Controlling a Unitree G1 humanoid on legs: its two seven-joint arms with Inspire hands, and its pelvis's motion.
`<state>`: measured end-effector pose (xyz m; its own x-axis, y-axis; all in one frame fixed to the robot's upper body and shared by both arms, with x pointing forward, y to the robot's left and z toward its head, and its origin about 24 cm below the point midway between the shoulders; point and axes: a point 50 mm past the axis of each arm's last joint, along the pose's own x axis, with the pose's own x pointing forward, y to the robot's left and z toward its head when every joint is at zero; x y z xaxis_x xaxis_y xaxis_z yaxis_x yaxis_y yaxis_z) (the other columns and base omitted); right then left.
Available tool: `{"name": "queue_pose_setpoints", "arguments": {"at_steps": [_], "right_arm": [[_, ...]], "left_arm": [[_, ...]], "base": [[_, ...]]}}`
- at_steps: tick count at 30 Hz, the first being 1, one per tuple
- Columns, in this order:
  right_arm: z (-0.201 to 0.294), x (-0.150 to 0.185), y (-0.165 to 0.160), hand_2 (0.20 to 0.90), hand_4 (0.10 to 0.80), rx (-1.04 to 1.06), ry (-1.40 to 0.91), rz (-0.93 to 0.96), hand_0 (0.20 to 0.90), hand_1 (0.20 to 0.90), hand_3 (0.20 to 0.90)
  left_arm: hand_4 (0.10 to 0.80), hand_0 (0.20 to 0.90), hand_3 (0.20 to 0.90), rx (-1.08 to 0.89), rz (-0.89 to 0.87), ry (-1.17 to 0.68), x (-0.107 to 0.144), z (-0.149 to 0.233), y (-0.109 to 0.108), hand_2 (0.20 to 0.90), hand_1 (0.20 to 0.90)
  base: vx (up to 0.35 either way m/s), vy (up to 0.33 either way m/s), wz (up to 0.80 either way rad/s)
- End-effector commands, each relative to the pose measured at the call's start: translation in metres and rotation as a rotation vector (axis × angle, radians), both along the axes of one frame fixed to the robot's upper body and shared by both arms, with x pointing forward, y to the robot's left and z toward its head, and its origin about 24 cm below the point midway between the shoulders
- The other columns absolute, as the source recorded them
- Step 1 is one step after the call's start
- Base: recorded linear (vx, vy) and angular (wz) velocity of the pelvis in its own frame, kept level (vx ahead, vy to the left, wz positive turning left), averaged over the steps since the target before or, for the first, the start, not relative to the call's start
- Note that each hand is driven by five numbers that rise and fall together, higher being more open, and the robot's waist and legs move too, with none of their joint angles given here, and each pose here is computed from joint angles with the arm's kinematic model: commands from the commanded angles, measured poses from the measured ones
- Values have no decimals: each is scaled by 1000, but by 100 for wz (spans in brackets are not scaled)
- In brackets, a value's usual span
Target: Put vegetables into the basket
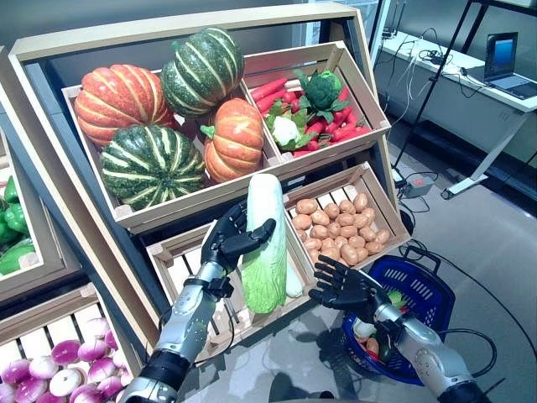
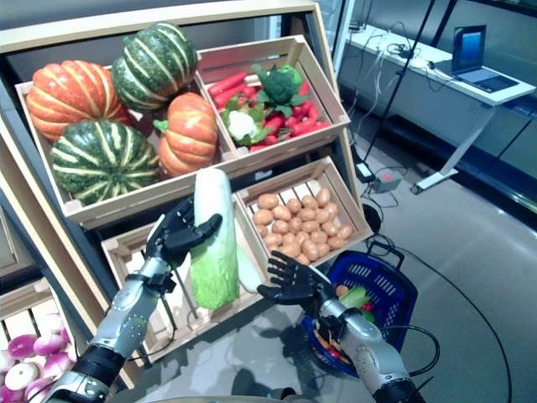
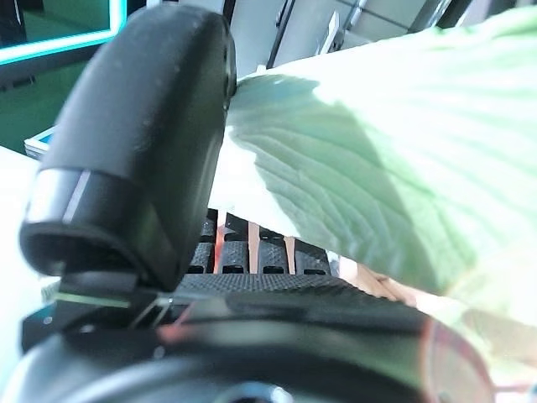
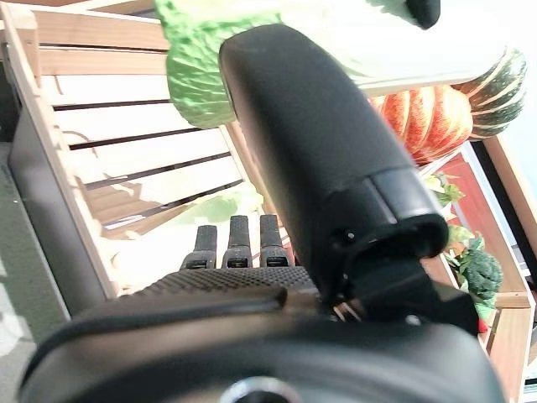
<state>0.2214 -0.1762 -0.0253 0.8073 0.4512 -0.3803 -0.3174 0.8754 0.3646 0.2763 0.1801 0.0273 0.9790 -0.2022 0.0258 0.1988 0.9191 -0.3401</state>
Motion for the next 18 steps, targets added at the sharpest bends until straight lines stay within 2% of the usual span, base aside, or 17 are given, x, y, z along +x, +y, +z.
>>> {"name": "queue_pose_setpoints", "arguments": {"at_steps": [1,9,18], "right_arm": [[51,27,19,900,800,96,-243,140,900,900,900],[56,22,26,900,800,135,-216,248,900,900,900],[59,28,40,900,800,210,-186,274,900,900,900]], "left_arm": [[400,300,300,9,-136,-283,19,56,-22,300,300],[400,300,300,59,-258,-293,15,54,-29,300,300],[400,300,300,80,-367,-292,13,51,-47,300,300]], "base": [[-4,-6,-7],[-2,7,-9],[-4,14,-3]]}}
